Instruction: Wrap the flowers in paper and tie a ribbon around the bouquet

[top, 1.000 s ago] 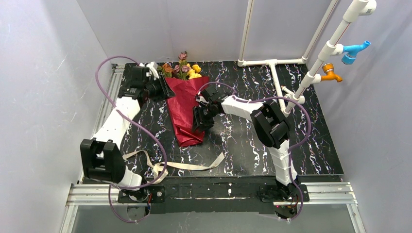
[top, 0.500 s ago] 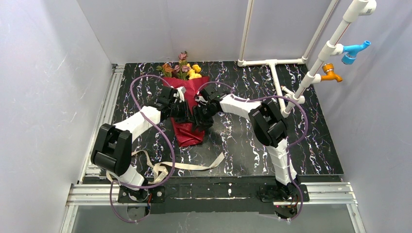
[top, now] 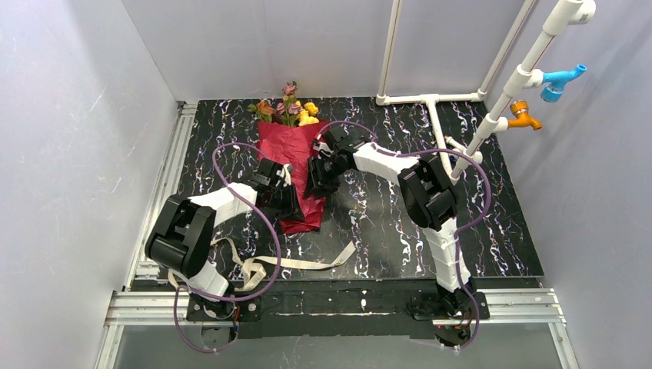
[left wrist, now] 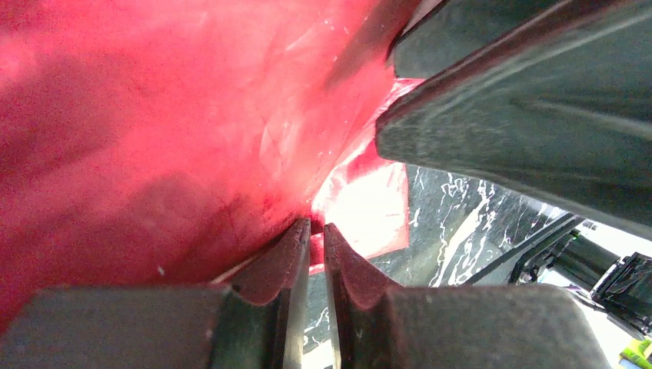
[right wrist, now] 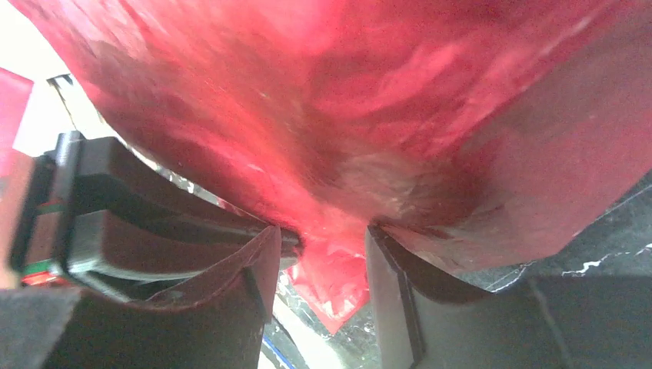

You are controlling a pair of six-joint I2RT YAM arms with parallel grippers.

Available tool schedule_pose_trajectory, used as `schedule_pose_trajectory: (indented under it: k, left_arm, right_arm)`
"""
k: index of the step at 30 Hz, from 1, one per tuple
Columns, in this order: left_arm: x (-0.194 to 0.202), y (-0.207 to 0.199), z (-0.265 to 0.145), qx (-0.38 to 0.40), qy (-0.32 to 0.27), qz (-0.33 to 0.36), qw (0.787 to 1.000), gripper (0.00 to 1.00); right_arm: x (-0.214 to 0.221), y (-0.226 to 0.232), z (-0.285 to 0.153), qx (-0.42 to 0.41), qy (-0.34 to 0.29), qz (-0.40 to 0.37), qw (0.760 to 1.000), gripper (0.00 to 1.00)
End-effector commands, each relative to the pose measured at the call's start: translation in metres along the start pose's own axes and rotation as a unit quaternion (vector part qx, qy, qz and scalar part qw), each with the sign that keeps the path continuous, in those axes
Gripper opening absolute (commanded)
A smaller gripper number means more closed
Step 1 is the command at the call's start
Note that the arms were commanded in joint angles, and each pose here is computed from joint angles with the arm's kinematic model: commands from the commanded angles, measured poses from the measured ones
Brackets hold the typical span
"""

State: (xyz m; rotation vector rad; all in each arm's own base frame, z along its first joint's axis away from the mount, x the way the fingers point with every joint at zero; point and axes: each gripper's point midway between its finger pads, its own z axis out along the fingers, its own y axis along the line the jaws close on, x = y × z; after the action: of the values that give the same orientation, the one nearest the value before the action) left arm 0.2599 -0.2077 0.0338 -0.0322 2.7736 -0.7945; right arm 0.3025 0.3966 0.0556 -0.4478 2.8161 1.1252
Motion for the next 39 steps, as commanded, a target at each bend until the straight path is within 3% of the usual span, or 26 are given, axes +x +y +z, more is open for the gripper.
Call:
schedule_pose_trajectory:
  k: [1, 8, 12, 25, 33, 39]
  left_arm:
    - [0.020, 0.007, 0.005, 0.005, 0.019, 0.000, 1.000, 0.11]
    - [0.034, 0.018, 0.015, 0.003, 0.027, -0.011, 1.000, 0.11]
    - [0.035, 0.019, 0.016, 0.004, 0.029, -0.010, 1.000, 0.11]
    - [0.038, 0.020, 0.020, 0.007, 0.037, -0.013, 0.999, 0.10]
    - [0.038, 0.016, 0.020, 0.014, 0.044, -0.015, 0.999, 0.10]
    - [0.040, 0.016, 0.019, 0.012, 0.051, -0.013, 0.999, 0.10]
  right_arm:
    - [-0.021, 0.025, -0.007, -0.033, -0.025, -0.018, 0.999, 0.53]
    - [-0.047, 0.037, -0.002, -0.094, -0.050, -0.011, 0.994, 0.21]
    - [-0.069, 0.024, 0.001, -0.111, -0.075, 0.000, 0.991, 0.16]
    - [-0.164, -0.031, -0.020, -0.153, -0.146, 0.020, 0.977, 0.15]
    - [-0.200, -0.055, -0.030, -0.189, -0.190, 0.025, 0.963, 0.15]
    - [-0.229, -0.079, -0.031, -0.165, -0.217, 0.022, 0.962, 0.15]
